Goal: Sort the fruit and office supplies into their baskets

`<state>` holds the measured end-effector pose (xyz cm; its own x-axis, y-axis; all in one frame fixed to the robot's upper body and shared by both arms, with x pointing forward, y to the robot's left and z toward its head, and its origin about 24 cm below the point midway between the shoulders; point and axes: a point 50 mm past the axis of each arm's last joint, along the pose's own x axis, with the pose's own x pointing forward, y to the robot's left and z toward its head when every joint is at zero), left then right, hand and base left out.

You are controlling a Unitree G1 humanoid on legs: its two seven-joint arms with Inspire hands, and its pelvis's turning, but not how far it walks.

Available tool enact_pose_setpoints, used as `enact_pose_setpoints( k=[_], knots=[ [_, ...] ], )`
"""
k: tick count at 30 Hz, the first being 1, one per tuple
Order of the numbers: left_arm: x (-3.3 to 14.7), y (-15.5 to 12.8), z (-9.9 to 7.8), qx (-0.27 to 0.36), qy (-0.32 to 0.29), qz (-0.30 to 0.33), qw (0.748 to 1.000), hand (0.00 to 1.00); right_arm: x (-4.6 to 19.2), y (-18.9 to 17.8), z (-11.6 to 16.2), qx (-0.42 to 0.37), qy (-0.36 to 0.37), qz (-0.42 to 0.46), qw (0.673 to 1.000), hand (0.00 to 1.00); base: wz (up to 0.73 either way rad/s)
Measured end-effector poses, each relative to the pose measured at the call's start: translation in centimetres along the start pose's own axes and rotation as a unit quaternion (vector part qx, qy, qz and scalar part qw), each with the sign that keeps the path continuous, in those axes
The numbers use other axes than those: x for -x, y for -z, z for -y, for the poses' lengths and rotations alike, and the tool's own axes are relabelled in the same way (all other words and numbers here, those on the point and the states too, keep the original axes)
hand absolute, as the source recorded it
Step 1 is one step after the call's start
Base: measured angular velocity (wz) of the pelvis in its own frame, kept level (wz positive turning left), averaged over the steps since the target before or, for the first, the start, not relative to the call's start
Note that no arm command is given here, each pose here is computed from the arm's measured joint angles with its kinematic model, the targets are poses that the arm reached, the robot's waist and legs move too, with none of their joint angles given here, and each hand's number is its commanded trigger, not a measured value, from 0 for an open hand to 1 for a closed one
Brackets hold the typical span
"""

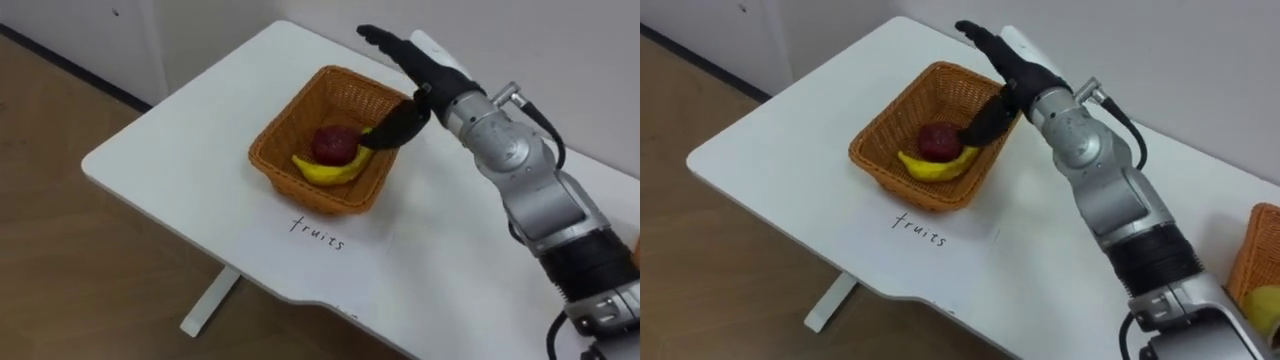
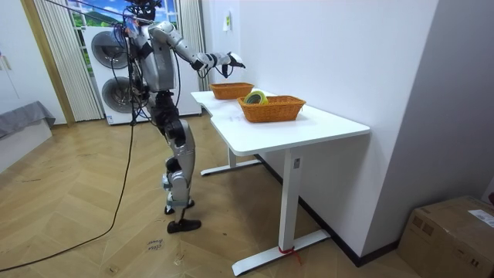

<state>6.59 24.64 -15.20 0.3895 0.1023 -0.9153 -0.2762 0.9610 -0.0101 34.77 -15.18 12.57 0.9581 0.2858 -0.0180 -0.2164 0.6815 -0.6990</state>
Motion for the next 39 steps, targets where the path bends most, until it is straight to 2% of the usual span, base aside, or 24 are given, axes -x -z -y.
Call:
enact_pose_setpoints(
  k=[7,13,18,26,33,39],
  knots=[
    [0.1,0.2,-0.1,0.0,-0.001,-0.002,1.0,0.0,0.7,0.4,1.1,-0.056,0.031,0.011,0.998,0.0,-0.06],
    [0.1,0.6,-0.1,0.009,-0.004,-0.008,1.0,0.0,1.7,-0.1,3.7,-0.144,0.097,0.044,0.984,0.0,-0.06],
    [0.1,1.0,0.4,0.018,-0.004,-0.007,1.0,0.0,3.1,0.0,6.0,-0.242,0.155,0.073,0.955,0.0,-0.1],
    [0.3,1.7,0.2,0.023,-0.011,-0.015,1.0,0.0,5.5,1.9,7.5,-0.361,0.199,0.085,0.907,0.0,-0.1],
    [0.4,1.9,0.0,0.026,-0.014,-0.014,0.999,0.0,7.3,3.2,9.2,-0.38,0.283,0.069,0.878,0.0,-0.15],
    [0.7,2.5,-0.5,0.031,-0.031,-0.017,0.999,0.0,9.2,4.1,9.6,-0.374,0.332,0.059,0.864,0.0,-0.14]
  ],
)
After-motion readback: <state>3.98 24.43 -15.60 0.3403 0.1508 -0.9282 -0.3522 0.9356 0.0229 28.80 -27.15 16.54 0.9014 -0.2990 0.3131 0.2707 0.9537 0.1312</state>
